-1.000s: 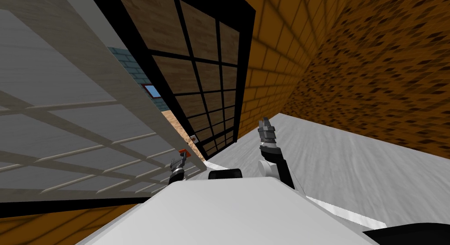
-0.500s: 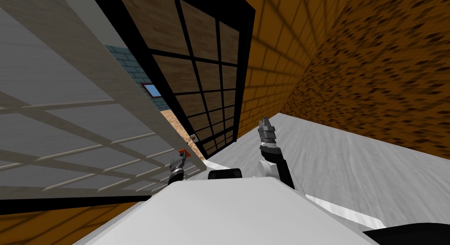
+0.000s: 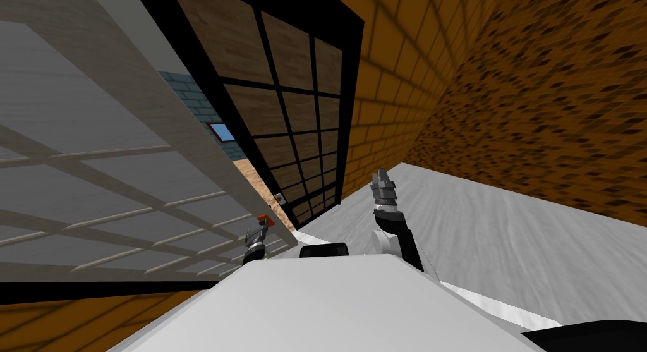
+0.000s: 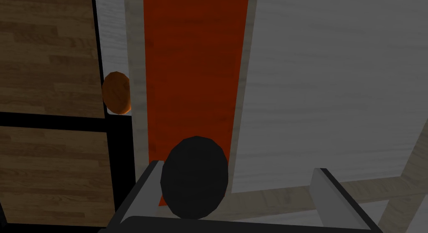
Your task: Pull the door open
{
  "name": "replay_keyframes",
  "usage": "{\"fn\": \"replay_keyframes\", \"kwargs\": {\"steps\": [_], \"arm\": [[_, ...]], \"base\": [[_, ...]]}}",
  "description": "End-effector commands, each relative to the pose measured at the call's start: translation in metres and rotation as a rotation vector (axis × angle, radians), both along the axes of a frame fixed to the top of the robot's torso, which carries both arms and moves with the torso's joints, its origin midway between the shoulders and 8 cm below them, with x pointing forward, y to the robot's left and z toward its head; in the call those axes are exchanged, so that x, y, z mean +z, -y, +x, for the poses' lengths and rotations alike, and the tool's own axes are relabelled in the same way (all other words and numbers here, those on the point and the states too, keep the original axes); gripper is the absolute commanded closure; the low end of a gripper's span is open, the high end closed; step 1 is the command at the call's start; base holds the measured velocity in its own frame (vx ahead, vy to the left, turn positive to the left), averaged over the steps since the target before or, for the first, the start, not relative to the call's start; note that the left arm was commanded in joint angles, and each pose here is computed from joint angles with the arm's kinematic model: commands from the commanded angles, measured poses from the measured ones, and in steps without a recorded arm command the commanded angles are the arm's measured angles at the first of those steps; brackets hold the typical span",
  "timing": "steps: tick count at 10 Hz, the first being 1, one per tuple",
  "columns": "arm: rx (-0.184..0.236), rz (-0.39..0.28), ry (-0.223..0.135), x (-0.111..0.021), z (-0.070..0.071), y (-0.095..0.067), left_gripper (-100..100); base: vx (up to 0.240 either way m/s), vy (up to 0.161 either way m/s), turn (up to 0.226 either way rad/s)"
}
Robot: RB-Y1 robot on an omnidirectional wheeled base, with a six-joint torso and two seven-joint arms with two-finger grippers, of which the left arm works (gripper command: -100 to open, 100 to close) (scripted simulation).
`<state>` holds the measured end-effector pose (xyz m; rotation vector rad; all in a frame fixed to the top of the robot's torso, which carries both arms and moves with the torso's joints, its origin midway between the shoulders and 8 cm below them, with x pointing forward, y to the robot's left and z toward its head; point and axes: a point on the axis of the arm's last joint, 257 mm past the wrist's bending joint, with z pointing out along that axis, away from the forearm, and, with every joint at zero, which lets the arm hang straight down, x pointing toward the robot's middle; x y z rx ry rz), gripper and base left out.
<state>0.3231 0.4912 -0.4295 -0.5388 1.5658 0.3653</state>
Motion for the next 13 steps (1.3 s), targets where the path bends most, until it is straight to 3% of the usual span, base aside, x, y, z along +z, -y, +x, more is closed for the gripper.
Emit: {"fn": "replay_keyframes", "kwargs": {"steps": [1, 2, 9, 13], "arm": [[0.042, 0.019, -0.027, 0.0, -0.023, -0.026, 100], [-0.001, -0.022, 0.013, 0.005, 0.0, -0.001, 100], [0.0, -0.146, 0.103, 0.009, 0.005, -0.001, 100], [-0.003, -0.25, 0.177, 0.012, 0.01, 0.0, 100]], "base": [[0.002, -0.006, 0.003], [-0.013, -0.032, -0.065], [-0.028, 0.002, -0.02], [-0.046, 0.009, -0.032]]}}
